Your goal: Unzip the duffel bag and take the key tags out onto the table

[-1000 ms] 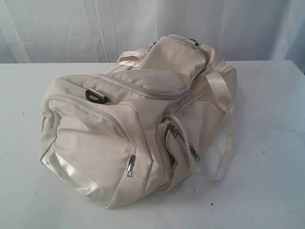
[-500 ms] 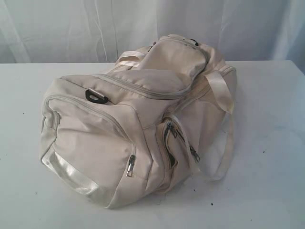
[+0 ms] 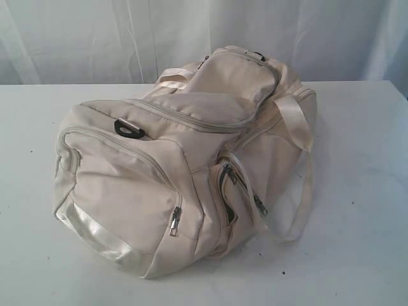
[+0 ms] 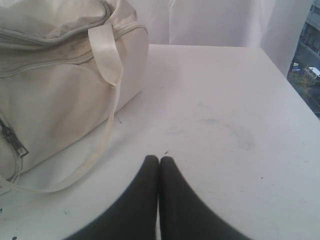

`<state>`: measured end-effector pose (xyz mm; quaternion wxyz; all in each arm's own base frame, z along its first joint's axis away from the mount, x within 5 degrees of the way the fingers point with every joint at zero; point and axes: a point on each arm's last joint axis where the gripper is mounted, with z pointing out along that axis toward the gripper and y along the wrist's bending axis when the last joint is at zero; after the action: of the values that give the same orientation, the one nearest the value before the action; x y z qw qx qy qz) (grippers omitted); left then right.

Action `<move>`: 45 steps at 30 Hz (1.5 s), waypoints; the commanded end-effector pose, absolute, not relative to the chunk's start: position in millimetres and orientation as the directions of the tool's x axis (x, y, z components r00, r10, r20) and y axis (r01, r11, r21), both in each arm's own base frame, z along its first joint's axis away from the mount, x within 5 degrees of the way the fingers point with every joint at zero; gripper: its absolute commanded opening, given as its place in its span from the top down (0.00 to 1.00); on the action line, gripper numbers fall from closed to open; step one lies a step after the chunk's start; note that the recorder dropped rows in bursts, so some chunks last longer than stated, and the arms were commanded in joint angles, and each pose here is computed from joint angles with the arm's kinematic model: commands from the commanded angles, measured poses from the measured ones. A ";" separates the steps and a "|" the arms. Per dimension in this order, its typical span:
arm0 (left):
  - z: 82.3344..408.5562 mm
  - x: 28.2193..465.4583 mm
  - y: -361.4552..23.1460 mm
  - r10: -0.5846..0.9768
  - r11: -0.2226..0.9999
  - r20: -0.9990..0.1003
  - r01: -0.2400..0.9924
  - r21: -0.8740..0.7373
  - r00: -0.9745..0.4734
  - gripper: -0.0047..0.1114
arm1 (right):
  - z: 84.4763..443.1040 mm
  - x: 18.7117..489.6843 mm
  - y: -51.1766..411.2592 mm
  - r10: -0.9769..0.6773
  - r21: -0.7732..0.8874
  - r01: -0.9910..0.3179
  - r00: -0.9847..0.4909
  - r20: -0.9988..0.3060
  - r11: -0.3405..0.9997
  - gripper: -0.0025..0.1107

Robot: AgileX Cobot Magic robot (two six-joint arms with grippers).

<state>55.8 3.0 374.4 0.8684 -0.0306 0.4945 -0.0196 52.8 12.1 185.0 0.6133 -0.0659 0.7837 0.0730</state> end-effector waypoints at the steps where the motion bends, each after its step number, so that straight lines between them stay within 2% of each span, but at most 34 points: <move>1: 340.0 88.6 -0.4 -0.029 1.000 -0.994 0.007 -0.028 0.102 0.96 | 184.7 52.8 11.9 -0.017 0.028 -0.194 -0.227 -0.974 0.981 0.98; 3: 317.5 101.2 -2.3 0.022 0.999 -0.990 0.028 0.018 -0.141 0.96 | 184.7 52.8 11.9 -0.017 0.028 -0.194 -0.227 -0.974 0.981 0.98; 6: 285.6 114.2 -4.6 0.057 0.997 -0.885 0.072 0.027 -0.463 0.96 | 184.7 52.8 11.9 -0.017 0.028 -0.194 -0.227 -0.974 0.981 0.98; 7: 276.8 118.4 -5.0 0.059 0.997 -0.838 0.080 0.019 -0.542 0.96 | 184.7 52.8 11.9 -0.017 0.028 -0.194 -0.227 -0.974 0.981 0.98; 10: 266.5 127.6 -10.3 0.093 0.990 -0.742 0.138 0.001 -0.664 0.96 | 184.7 52.8 11.9 -0.017 0.028 -0.194 -0.227 -0.974 0.981 0.98; 11: 267.9 130.4 -13.9 0.109 0.985 -0.728 0.170 -0.011 -0.677 0.96 | 184.7 52.8 11.9 -0.017 0.028 -0.194 -0.227 -0.974 0.981 0.98; 14: 304.9 141.5 -46.3 0.286 0.869 -0.759 0.492 -0.052 -0.585 0.96 | 184.7 52.8 11.9 -0.017 0.028 -0.194 -0.227 -0.974 0.981 0.98; 18: 342.0 153.7 -72.4 0.358 0.757 -0.775 0.648 -0.086 -0.520 0.96 | 184.7 52.8 11.9 -0.017 0.028 -0.194 -0.227 -0.974 0.981 0.98; 23: 359.7 172.4 -128.3 0.489 0.571 -0.747 0.813 -0.116 -0.450 0.96 | 184.7 52.8 11.9 -0.017 0.028 -0.194 -0.227 -0.974 0.981 0.98; 27: 356.2 185.6 -193.5 0.619 0.429 -0.682 0.895 -0.121 -0.389 0.96 | 184.7 52.8 11.9 -0.017 0.028 -0.194 -0.227 -0.974 0.981 0.98; 30: 358.3 203.0 -228.9 0.729 0.462 -0.560 0.886 -0.020 -0.393 0.96 | 184.7 52.8 11.9 -0.017 0.028 -0.194 -0.227 -0.974 0.981 0.98; 33: 351.6 218.0 -244.8 0.712 0.540 -0.508 0.841 -0.046 -0.485 0.96 | 184.7 52.8 11.9 -0.017 0.028 -0.194 -0.227 -0.974 0.981 0.98; 35: 342.6 224.1 -249.2 0.728 0.545 -0.476 0.838 -0.037 -0.494 0.89 | 184.7 52.8 11.9 -0.017 0.028 -0.194 -0.227 -0.974 0.981 0.98; 36: 336.7 226.8 -251.5 0.736 0.545 -0.458 0.838 -0.037 -0.499 0.77 | 184.7 52.8 11.9 -0.017 0.028 -0.194 -0.227 -0.974 0.981 0.98; 41: 334.0 235.3 -255.4 0.723 0.552 -0.499 0.834 0.001 -0.478 0.41 | 184.7 52.8 11.9 -0.017 0.028 -0.194 -0.227 -0.974 0.981 0.98; 43: 334.7 238.2 -258.2 0.707 0.556 -0.531 0.831 0.008 -0.468 0.33 | 184.7 52.8 11.9 -0.017 0.028 -0.194 -0.227 -0.974 0.981 0.98; 45: 335.5 240.1 -259.8 0.693 0.559 -0.556 0.829 0.014 -0.459 0.33 | 184.7 52.8 11.9 -0.017 0.028 -0.194 -0.227 -0.974 0.981 0.98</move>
<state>237.6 -256.5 332.8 0.2403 0.4571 0.8475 -0.1227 52.8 12.1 185.0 0.6133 -0.0659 0.7837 0.0730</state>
